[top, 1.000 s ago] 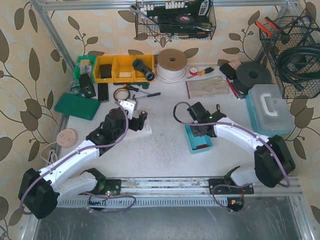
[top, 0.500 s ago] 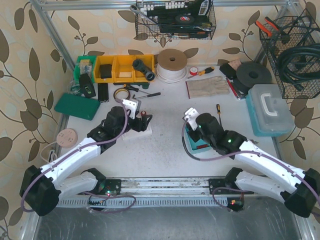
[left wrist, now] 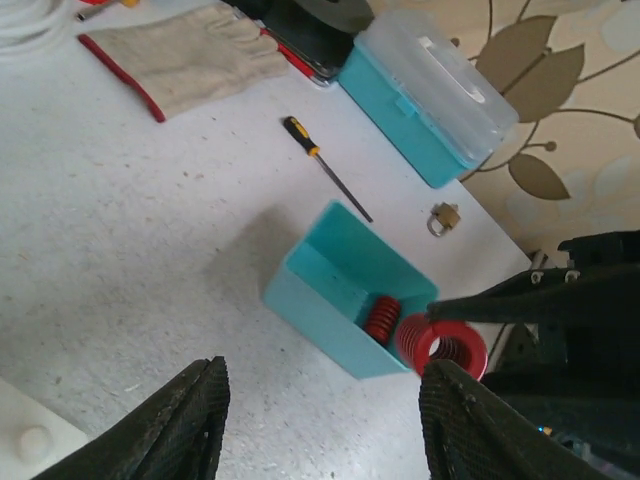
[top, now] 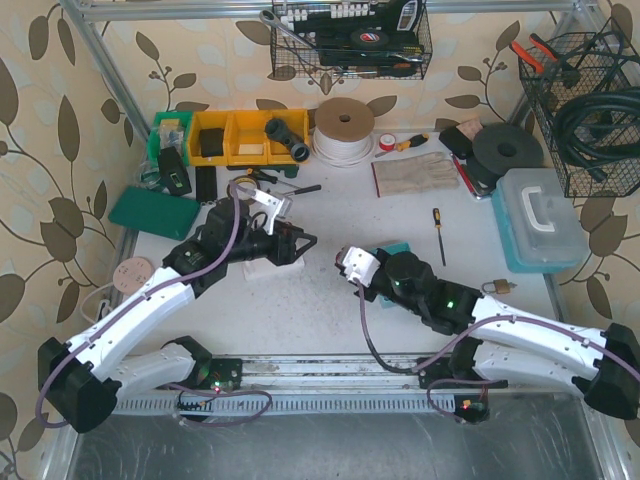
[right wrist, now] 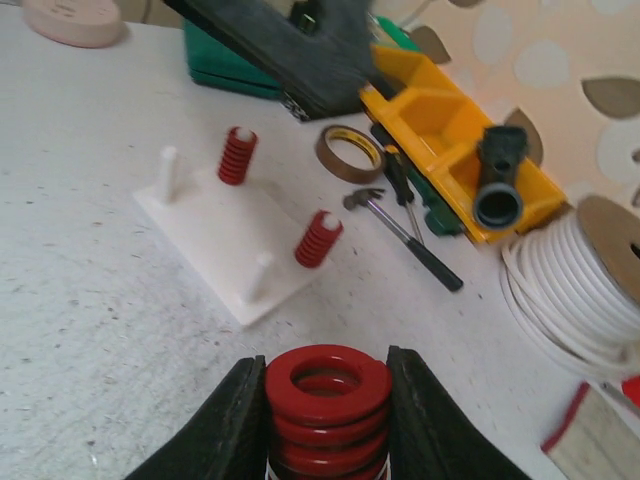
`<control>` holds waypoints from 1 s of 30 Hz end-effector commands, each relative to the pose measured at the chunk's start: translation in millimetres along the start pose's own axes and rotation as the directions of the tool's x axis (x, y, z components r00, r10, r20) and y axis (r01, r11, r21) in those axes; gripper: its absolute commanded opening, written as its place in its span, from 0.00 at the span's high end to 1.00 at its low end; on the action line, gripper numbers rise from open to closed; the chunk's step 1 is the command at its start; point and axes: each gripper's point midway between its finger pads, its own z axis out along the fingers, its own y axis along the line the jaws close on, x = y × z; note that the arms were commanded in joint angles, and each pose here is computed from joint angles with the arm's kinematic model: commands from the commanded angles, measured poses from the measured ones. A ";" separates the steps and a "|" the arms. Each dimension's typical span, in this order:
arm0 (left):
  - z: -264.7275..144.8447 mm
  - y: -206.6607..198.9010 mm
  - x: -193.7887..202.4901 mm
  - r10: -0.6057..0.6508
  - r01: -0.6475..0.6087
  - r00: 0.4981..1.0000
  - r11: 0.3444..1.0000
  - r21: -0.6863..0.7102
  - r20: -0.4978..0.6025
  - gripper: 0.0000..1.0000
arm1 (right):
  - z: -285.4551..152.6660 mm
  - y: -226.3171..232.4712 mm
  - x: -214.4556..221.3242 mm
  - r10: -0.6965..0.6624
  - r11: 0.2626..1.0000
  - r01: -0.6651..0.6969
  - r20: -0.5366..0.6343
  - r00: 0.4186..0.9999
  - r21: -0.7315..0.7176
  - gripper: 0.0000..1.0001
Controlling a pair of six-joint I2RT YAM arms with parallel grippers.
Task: Install the large spring
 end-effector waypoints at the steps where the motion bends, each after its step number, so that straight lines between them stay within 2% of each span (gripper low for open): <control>1: -8.0 -32.1 -1.4 0.010 -0.005 0.999 0.992 0.124 -0.039 0.44 | -3.1 7.5 -33.7 -0.057 0.998 0.056 0.139 0.989 0.007 1.00; 7: 5.1 -48.2 11.9 0.041 -0.017 0.992 0.980 0.198 -0.119 0.44 | 3.1 18.5 -37.7 -0.084 0.996 0.085 0.133 0.987 -0.001 1.00; 11: 11.1 -56.7 21.3 0.078 -0.040 0.983 0.975 0.220 -0.167 0.40 | 6.3 19.5 -39.5 -0.080 0.997 0.080 0.131 0.988 0.006 1.00; 30: 28.3 -50.1 31.6 0.030 0.016 0.974 0.980 0.198 -0.226 0.43 | 12.4 24.2 -44.6 -0.073 0.997 0.072 0.143 0.987 0.011 1.00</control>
